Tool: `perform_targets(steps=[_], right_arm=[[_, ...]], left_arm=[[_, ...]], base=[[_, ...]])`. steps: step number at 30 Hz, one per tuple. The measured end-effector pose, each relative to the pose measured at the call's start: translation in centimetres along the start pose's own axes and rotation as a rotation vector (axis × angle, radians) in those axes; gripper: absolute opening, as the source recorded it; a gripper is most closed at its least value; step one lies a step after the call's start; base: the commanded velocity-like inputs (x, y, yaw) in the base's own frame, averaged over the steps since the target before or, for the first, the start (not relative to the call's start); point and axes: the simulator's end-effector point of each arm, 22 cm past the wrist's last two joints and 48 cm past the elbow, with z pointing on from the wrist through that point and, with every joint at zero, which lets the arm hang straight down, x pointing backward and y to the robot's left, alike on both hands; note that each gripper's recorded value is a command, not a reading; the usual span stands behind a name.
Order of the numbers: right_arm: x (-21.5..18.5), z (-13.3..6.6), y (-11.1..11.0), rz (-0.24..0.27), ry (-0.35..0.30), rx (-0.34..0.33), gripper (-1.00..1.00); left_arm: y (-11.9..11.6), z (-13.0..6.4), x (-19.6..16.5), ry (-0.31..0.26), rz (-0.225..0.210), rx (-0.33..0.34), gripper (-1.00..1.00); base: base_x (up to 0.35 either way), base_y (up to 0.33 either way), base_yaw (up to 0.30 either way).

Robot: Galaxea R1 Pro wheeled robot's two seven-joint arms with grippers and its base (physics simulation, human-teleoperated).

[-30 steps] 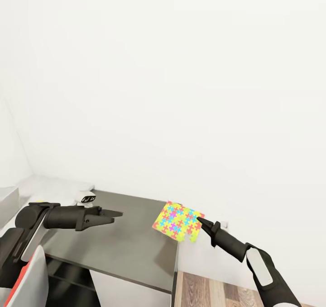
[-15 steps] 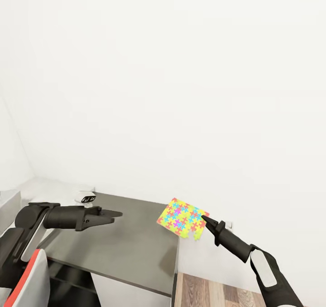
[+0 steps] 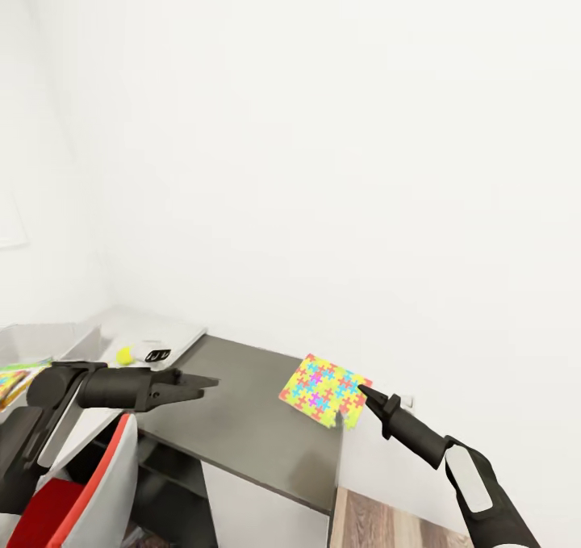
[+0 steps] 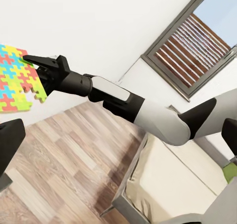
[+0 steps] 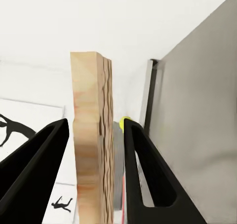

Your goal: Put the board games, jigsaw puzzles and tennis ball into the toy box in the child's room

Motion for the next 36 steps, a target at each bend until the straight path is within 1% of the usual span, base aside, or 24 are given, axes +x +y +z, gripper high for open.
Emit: perform_targets(steps=[8, 10, 11, 12, 13, 14, 15, 16, 19, 23, 26, 30, 36], right_arm=[[-0.1, -0.1, 1.3, -0.008, 0.004, 0.0, -1.0], [-0.3, 0.0, 2.2, -0.021, 0.004, -0.01, -1.0], [-0.5, 0.0, 3.0, -0.036, 0.002, -0.019, -1.0], [-0.8, 0.0, 3.8, -0.054, -0.001, -0.029, -1.0], [-1.3, -0.1, 5.2, -0.083, -0.007, -0.046, -1.0], [-1.5, -0.2, 5.9, -0.104, -0.009, -0.052, -1.0], [-1.7, -0.3, 6.6, -0.119, -0.011, -0.058, -1.0], [-1.8, -0.3, 7.2, -0.131, -0.013, -0.064, -1.0], [-1.9, -0.4, 7.9, -0.142, -0.013, -0.067, -1.0], [-2.0, -0.5, 8.5, -0.146, -0.013, -0.067, -1.0], [-2.1, -0.5, 8.9, -0.148, -0.013, -0.067, -1.0], [-2.1, -0.6, 9.4, -0.15, -0.013, -0.067, -1.0], [-2.1, -0.7, 10.1, -0.152, -0.012, -0.065, -1.0]], left_arm=[[-1.0, -0.1, -0.9, 0.0, 0.005, -0.001, 1.0], [-1.1, -0.2, -1.1, 0.0, 0.004, -0.002, 1.0], [-1.2, -0.3, -1.2, -0.002, 0.003, -0.005, 1.0], [-1.2, -0.7, -1.4, -0.007, 0.004, -0.013, 1.0], [-1.1, -1.6, -1.9, -0.018, 0.009, -0.032, 1.0], [-1.0, -2.5, -2.3, -0.029, 0.014, -0.049, 1.0], [-1.0, -3.4, -2.7, -0.04, 0.019, -0.067, 1.0], [-1.0, -4.9, -3.3, -0.056, 0.027, -0.095, 1.0], [-1.1, -7.0, -4.1, -0.07, 0.034, -0.138, 1.0], [-1.1, -9.0, -4.4, -0.081, 0.03, -0.181, 1.0], [-1.0, -10.5, -5.2, -0.112, 0.023, -0.207, 1.0], [-1.0, -11.8, -5.9, -0.146, 0.015, -0.224, 1.0], [-1.4, -12.2, -6.5, -0.154, 0.014, -0.23, 1.0]], base=[[-0.01, 0.0, 0.275], [-0.001, 0.0, 0.281], [0.0, 0.0, 0.283], [0.0, 0.0, 0.285], [0.0, 0.0, 0.285], [0.0, 0.0, 0.286], [0.0, 0.0, 0.286], [0.0, 0.0, 0.286], [0.0, 0.0, 0.286], [0.0, 0.0, 0.287], [0.0, 0.0, 0.287], [0.0, 0.0, 0.287], [0.0, 0.0, 0.287]])
